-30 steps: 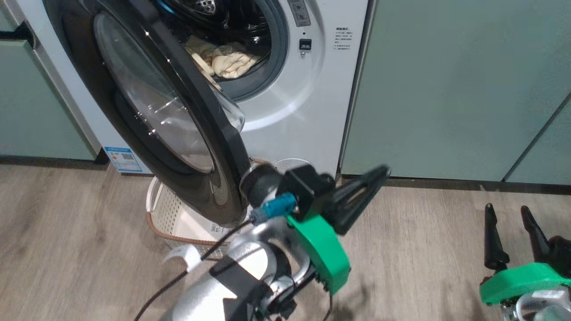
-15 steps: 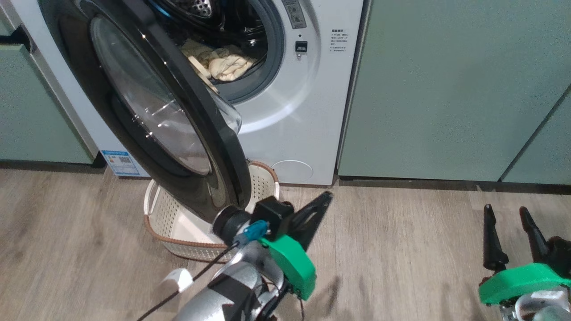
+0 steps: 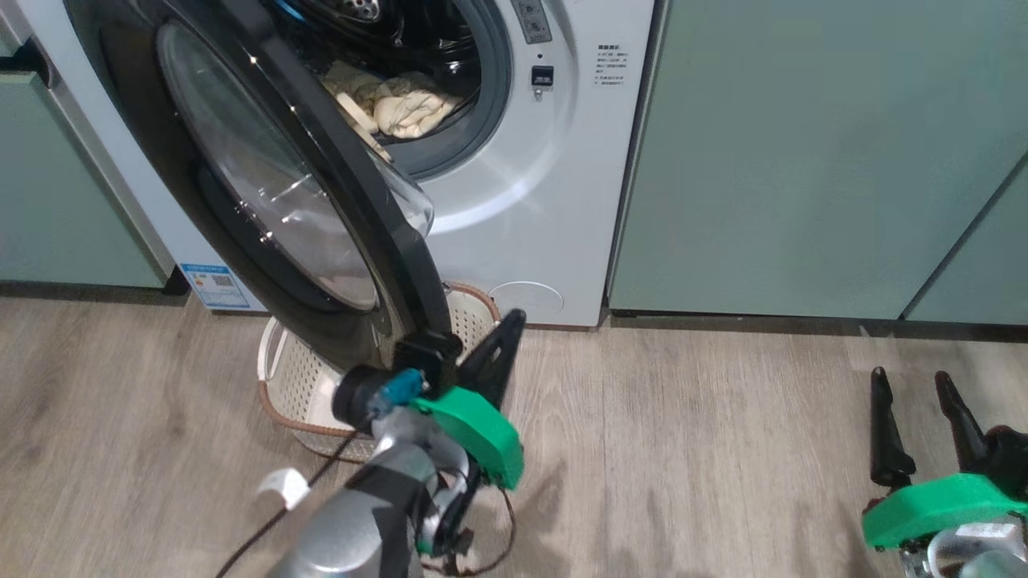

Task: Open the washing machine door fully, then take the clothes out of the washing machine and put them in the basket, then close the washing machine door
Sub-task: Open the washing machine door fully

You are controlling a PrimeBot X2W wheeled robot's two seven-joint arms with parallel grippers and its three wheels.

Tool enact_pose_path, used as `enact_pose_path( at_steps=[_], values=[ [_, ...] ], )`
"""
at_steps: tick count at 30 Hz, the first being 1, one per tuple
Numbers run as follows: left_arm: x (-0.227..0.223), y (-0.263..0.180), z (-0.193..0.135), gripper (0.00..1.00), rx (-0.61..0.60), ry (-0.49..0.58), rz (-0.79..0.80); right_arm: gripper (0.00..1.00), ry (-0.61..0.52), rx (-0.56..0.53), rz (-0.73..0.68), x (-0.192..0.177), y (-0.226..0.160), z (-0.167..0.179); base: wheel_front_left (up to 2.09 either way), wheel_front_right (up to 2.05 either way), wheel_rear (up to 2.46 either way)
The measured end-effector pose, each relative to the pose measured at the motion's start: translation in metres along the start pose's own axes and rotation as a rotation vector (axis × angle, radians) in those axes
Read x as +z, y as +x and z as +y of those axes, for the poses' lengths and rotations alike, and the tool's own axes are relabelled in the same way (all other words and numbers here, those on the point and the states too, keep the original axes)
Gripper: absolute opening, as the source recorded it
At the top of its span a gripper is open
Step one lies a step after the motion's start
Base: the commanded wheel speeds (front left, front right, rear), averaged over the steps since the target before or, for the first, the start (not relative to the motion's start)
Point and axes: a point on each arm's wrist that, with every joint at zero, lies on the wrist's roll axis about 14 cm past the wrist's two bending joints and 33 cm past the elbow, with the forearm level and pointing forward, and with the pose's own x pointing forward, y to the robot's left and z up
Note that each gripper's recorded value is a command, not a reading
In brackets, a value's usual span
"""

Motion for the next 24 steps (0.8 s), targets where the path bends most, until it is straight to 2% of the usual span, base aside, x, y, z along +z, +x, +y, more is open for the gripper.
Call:
enact_pose_path(
  at_steps=[15, 24],
  values=[
    [0.011, 0.002, 0.038, 0.0, 0.112, -0.012, -0.039, 1.0, 0.002, 0.024, 0.014, -0.005, 0.006, 0.008, 0.0, 0.0, 0.0],
    [0.02, -0.004, 0.047, 0.0, 0.138, -0.009, -0.063, 1.0, 0.001, 0.048, 0.008, -0.003, 0.01, 0.016, 0.0, 0.0, 0.0]
  ],
)
